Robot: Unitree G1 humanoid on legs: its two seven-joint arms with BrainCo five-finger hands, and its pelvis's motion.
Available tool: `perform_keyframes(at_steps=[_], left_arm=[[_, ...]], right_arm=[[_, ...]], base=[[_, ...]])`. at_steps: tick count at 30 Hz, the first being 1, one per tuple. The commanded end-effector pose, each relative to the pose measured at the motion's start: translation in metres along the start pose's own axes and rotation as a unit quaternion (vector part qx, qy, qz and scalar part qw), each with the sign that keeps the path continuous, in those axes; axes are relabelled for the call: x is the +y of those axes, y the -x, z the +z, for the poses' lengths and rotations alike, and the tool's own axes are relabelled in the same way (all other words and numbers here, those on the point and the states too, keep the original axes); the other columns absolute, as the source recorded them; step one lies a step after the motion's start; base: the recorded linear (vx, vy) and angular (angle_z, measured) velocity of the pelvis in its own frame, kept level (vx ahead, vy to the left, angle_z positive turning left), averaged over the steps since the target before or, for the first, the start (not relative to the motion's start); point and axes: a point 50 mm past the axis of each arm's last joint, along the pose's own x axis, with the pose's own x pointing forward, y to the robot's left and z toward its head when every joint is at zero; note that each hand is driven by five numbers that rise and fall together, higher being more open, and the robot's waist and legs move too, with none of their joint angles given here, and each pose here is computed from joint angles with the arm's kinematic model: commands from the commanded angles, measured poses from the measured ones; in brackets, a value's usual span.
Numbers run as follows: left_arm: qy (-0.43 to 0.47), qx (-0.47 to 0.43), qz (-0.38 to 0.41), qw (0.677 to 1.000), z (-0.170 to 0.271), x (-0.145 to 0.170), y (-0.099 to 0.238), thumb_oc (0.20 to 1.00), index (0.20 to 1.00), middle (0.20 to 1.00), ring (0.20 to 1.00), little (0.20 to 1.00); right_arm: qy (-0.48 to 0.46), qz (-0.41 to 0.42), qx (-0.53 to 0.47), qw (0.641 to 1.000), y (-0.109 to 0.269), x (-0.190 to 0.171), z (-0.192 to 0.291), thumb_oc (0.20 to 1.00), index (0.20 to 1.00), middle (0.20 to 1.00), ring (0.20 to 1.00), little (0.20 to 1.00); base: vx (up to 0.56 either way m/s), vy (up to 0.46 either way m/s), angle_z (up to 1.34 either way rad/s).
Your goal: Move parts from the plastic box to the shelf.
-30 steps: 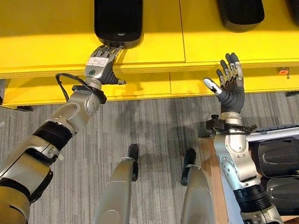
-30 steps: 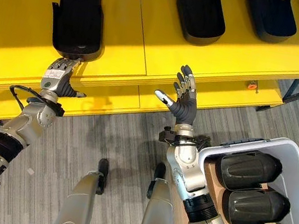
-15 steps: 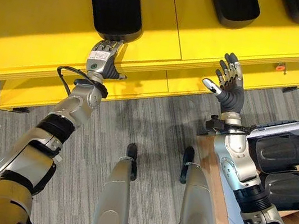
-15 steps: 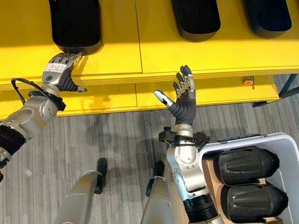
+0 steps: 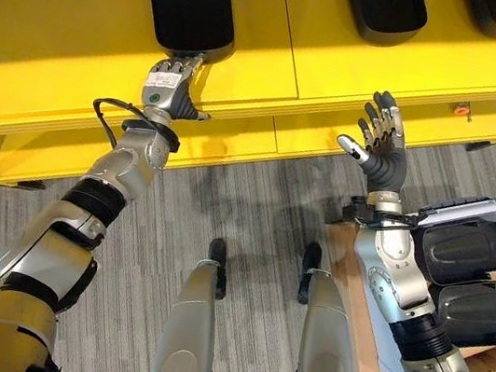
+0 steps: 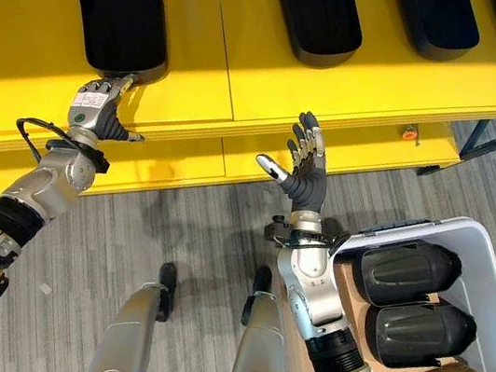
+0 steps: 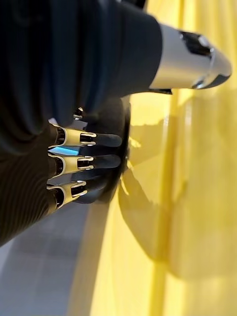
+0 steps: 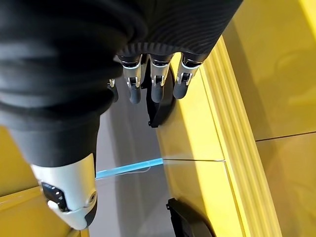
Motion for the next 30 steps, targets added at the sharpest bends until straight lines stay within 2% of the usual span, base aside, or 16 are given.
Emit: perform_keyframes(at_steps=[1, 18, 30], left_arm=[[-0.03, -0.002, 0.064, 0.998, -0.009, 0.035, -0.018, 1.0, 1.0, 1.0, 1.0, 1.0], [-0.044, -0.011, 0.092, 0.995, -0.007, 0.055, -0.029, 1.0, 1.0, 1.0, 1.0, 1.0], [-0.021, -0.015, 0.049, 0.998, -0.003, 0.025, -0.013, 1.0, 1.0, 1.0, 1.0, 1.0]], right_arm=[[-0.014, 0.021, -0.062, 0.998, 0.006, 0.001, 0.024, 1.0, 1.0, 1.0, 1.0, 1.0], [-0.009, 0.021, -0.068, 0.997, 0.007, -0.001, 0.027, 1.0, 1.0, 1.0, 1.0, 1.0], [-0.007, 0.022, -0.065, 0.998, 0.009, -0.001, 0.026, 1.0, 1.0, 1.0, 1.0, 1.0]], base=[[0.0, 0.0, 0.0], [0.0, 0.001, -0.02], [0.0, 0.0, 0.0]])
